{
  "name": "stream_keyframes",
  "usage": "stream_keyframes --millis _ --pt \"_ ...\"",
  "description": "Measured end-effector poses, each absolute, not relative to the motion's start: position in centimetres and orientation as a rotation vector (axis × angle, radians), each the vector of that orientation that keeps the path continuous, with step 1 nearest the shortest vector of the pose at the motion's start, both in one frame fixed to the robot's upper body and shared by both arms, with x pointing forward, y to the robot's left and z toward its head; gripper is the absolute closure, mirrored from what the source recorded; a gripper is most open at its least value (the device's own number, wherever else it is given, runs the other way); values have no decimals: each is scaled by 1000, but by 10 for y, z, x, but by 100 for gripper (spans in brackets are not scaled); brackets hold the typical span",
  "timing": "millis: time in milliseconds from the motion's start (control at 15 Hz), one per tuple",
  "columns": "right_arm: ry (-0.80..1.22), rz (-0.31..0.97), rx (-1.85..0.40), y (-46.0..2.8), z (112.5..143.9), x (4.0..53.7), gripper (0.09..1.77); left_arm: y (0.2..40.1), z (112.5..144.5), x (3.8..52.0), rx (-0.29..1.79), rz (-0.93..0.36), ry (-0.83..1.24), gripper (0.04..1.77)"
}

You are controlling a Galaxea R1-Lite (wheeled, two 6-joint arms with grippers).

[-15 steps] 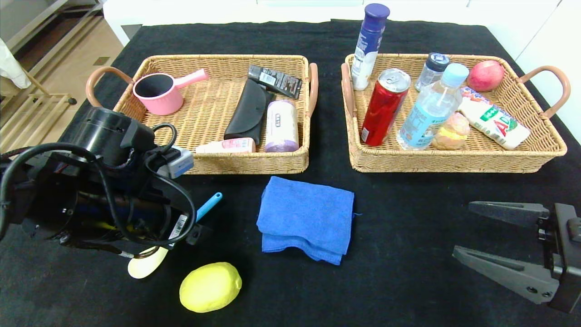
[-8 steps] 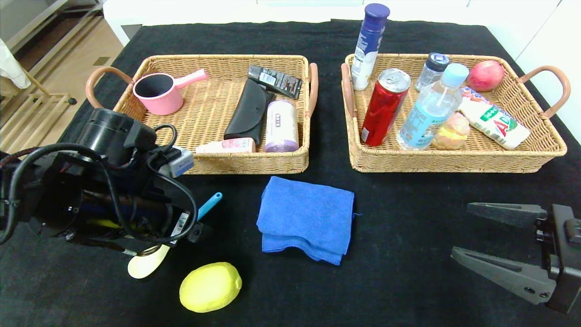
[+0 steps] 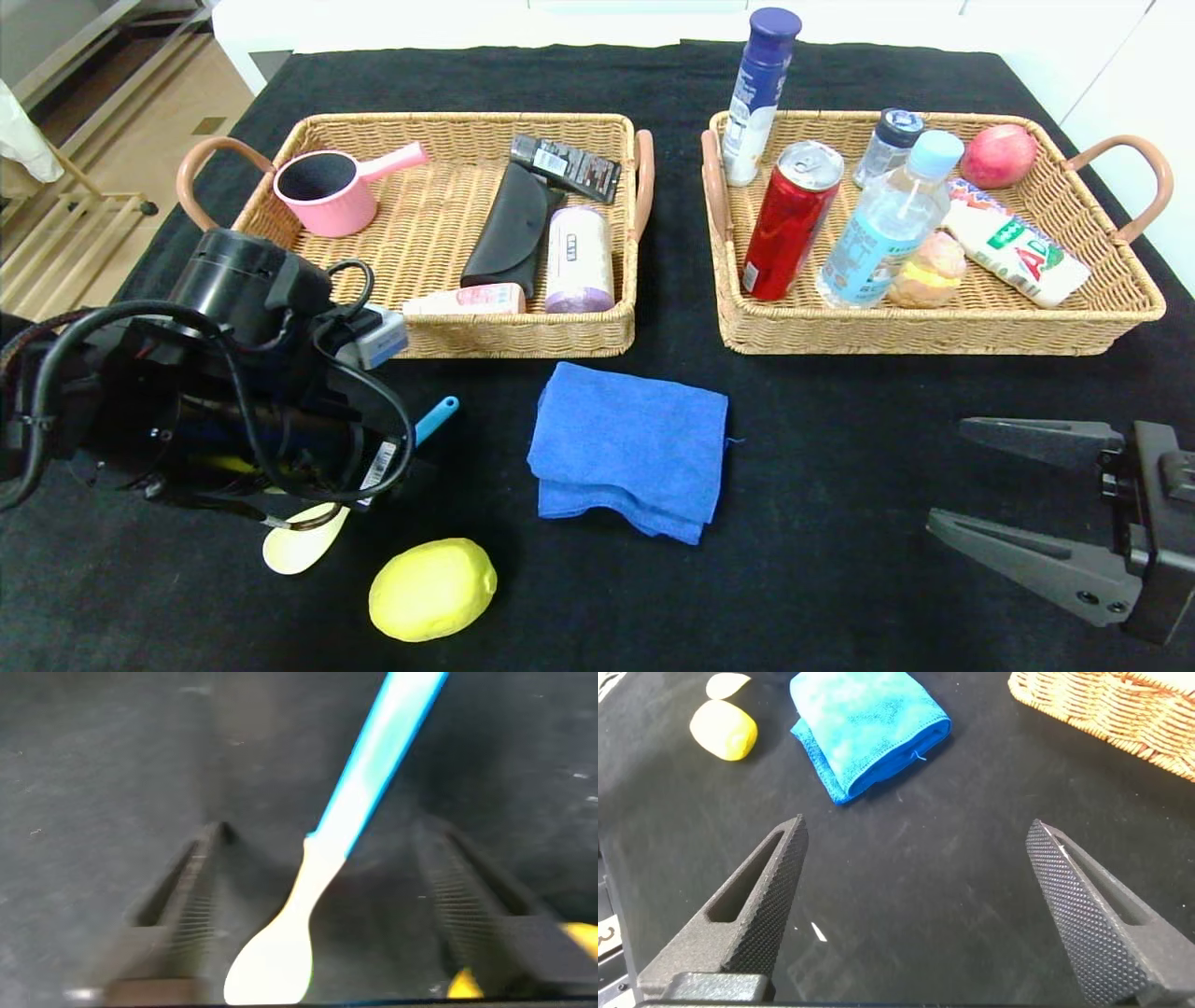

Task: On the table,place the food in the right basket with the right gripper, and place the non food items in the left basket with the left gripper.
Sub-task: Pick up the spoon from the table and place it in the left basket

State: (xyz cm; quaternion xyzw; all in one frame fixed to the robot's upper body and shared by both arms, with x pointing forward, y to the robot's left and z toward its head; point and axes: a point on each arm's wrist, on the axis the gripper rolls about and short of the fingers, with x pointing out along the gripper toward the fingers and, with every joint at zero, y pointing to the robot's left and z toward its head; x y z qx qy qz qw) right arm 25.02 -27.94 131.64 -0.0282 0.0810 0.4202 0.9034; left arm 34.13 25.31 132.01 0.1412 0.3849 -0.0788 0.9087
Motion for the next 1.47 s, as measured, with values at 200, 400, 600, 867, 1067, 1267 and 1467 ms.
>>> stream_keyframes --millis 200,400,600,867,1067,1267,1467 --pt "167 869 -58 -279 1316 250 15 254 1319 341 293 -160 798 83" --pt "173 867 -57 -279 1315 251 15 254 1319 341 294 -157 800 125" --pt "176 868 -57 -279 1315 251 15 254 1319 341 295 -157 801 159" --pt "178 868 -57 -279 1314 252 15 254 1319 341 295 -158 801 159" --pt "179 868 -56 -279 1314 252 15 253 1319 341 296 -157 800 159" --pt "183 869 -56 -279 1313 252 15 254 1320 341 296 -158 798 159" --pt "185 872 -56 -278 1312 251 15 254 1322 339 296 -158 792 159"
